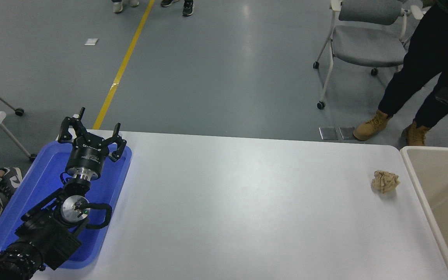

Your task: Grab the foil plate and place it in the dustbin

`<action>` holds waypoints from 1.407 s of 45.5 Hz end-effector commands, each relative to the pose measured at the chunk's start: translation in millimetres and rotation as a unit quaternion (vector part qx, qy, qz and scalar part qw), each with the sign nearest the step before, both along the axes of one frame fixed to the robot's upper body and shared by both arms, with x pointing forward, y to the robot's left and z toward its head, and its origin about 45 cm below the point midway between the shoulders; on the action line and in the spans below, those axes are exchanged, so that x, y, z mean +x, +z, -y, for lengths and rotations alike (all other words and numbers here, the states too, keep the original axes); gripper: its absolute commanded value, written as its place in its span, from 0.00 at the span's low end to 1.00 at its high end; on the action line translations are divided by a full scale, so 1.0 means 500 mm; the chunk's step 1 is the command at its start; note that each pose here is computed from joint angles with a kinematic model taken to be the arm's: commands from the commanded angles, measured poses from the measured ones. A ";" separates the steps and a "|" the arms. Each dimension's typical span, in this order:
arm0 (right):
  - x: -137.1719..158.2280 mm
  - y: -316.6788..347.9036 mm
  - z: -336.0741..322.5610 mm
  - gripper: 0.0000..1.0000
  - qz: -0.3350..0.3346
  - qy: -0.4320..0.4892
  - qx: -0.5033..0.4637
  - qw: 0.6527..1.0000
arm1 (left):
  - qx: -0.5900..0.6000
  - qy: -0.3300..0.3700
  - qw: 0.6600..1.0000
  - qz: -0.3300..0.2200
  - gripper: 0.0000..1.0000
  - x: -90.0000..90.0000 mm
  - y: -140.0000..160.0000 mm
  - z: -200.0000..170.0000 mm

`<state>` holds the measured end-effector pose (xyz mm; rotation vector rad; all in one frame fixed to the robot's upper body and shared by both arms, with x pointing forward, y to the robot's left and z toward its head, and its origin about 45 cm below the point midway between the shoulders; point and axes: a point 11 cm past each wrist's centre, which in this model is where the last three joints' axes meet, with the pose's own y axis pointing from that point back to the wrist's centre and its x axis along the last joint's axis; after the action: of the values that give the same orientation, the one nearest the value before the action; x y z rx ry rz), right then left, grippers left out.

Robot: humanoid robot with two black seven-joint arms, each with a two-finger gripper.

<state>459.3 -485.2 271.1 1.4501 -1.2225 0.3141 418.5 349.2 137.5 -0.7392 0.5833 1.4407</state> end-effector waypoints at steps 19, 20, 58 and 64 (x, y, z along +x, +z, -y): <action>-0.035 0.066 -0.196 1.00 -0.231 0.189 -0.040 0.954 | 0.000 0.000 1.000 -0.001 1.00 -0.001 -0.001 0.000; -0.038 0.073 -0.198 1.00 -0.240 0.191 -0.042 0.951 | 0.000 0.000 1.000 0.000 1.00 0.000 0.000 0.000; -0.102 0.176 -0.314 1.00 -0.355 0.261 -0.085 0.893 | 0.000 0.000 1.000 -0.001 1.00 -0.001 -0.001 0.000; -0.102 0.176 -0.314 1.00 -0.355 0.261 -0.085 0.893 | 0.000 0.001 1.000 -0.001 1.00 -0.001 -0.001 -0.001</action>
<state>410.9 -330.3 355.9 1.5286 -0.2101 0.2096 418.0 349.3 137.0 -0.7389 0.5844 1.4413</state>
